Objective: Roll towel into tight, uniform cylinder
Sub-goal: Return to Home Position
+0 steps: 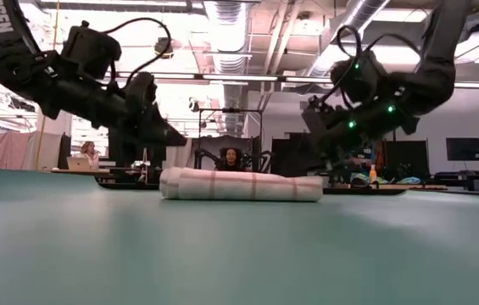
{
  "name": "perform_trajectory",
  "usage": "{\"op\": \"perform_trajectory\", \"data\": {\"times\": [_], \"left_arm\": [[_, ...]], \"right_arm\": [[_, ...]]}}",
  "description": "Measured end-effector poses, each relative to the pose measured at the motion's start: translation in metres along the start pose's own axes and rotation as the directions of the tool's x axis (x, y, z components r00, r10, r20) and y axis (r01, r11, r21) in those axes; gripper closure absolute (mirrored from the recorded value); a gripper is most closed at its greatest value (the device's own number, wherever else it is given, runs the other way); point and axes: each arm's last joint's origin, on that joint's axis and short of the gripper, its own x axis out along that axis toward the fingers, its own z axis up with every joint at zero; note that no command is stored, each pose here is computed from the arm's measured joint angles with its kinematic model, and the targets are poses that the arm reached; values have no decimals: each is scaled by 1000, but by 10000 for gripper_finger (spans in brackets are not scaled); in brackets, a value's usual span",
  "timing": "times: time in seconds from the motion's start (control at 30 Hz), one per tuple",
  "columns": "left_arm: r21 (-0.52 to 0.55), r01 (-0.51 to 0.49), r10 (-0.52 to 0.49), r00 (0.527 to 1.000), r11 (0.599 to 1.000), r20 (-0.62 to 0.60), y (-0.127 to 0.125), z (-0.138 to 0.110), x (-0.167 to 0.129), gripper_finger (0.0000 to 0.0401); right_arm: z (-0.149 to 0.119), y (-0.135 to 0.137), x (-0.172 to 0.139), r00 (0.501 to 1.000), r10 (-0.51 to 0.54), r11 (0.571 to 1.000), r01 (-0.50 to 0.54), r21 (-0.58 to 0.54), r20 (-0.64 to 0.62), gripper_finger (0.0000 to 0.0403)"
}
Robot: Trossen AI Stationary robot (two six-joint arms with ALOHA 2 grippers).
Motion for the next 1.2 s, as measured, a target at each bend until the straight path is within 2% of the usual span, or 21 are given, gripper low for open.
{"op": "perform_trajectory", "data": {"times": [0.13, 0.27, 0.4, 0.5, 0.57, 0.7, 0.8, 0.93, 1.07, 1.2], "left_arm": [[-80, 18, -16, 999, 997, 32, -4, 8, -5, 401], [-159, 126, -109, 988, 979, 111, -14, 24, -16, 401], [-109, 252, -225, 951, 962, 214, -27, 45, -33, 401], [0, 241, -234, 941, 970, 246, -31, 52, -45, 401], [84, 196, -211, 947, 977, 244, -32, 54, -52, 401], [38, 155, -159, 947, 987, 278, -33, 58, -66, 401], [108, 151, -178, 931, 983, 319, -33, 57, -76, 401], [127, 225, -254, 912, 966, 321, -26, 42, -88, 401], [89, 234, -250, 916, 968, 314, -15, 17, -94, 401], [107, 250, -271, 912, 962, 309, -15, 15, -97, 401]], "right_arm": [[18, 5, -15, 999, 13, 1000, -13, 14, 37, 317], [51, 12, -48, 990, 46, 998, -50, 24, 136, 317], [74, 16, -91, 978, 66, 998, -69, 5, 200, 317], [82, 16, -122, 974, 72, 997, -71, -13, 213, 317], [81, 15, -140, 978, 74, 997, -72, -16, 194, 317], [81, 12, -171, 973, 78, 996, -68, -50, 215, 317], [75, 9, -185, 972, 63, 996, -46, -79, 227, 317], [51, 1, -195, 963, 77, 996, -65, -53, 260, 317], [18, -8, -195, 954, 85, 996, -84, -17, 287, 317], [-4, -13, -195, 934, 91, 995, -102, 11, 345, 317]]}}
